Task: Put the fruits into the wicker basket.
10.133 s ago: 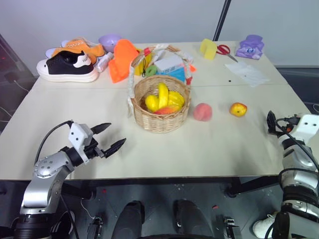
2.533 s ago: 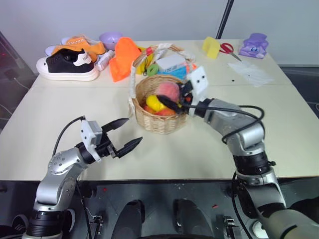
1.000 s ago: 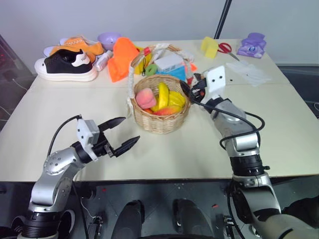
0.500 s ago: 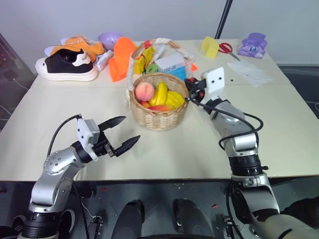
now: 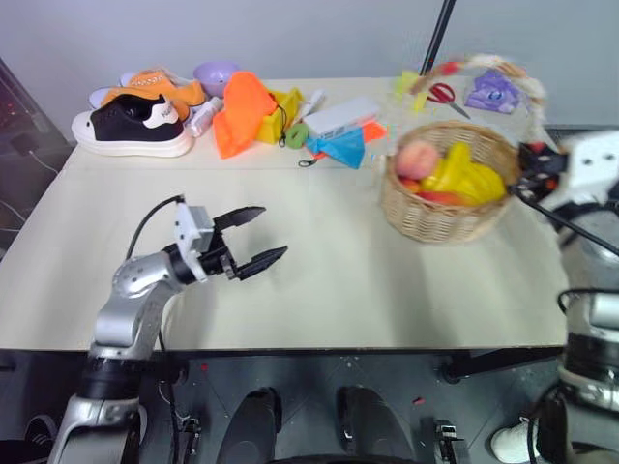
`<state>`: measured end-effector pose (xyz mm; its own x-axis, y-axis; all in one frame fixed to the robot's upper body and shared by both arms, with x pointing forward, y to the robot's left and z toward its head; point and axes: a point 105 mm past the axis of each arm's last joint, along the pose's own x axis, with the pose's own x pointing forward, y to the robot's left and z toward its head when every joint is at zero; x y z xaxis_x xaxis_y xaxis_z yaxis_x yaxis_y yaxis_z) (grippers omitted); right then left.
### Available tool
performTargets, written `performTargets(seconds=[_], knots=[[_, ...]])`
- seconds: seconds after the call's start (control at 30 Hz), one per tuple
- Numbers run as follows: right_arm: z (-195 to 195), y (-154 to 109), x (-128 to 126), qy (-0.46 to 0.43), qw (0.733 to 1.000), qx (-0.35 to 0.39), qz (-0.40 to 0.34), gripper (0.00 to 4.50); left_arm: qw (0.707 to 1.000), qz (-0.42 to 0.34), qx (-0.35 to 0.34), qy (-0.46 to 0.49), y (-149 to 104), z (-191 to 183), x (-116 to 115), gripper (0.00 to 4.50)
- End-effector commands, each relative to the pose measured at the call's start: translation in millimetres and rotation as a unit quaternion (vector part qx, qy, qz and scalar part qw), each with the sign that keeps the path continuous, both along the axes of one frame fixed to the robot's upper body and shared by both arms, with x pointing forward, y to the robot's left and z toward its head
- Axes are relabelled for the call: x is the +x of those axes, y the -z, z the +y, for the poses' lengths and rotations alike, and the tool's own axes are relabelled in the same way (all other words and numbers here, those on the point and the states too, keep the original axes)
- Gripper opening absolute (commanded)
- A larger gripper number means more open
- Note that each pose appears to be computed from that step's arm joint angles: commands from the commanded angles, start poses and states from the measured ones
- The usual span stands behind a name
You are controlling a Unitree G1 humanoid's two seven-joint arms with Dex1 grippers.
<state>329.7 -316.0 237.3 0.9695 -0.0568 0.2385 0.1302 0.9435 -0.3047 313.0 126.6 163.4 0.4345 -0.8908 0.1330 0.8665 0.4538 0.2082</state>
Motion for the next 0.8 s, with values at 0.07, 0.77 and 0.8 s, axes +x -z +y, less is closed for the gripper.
performTargets(seconds=[0.07,0.77,0.8], knots=[[-33,-23,-38,0.084,0.995,0.007,-0.062,0.02,0.999,-0.023,0.005,0.048,-7,-16,11,4.50],[-54,21,-61,0.171,0.979,0.101,-0.038,2.33,0.995,-0.013,0.002,0.097,-2,-32,13,4.50],[-54,21,-61,0.171,0.979,0.106,-0.038,2.77,0.995,-0.013,0.003,0.096,-2,-32,13,4.50]])
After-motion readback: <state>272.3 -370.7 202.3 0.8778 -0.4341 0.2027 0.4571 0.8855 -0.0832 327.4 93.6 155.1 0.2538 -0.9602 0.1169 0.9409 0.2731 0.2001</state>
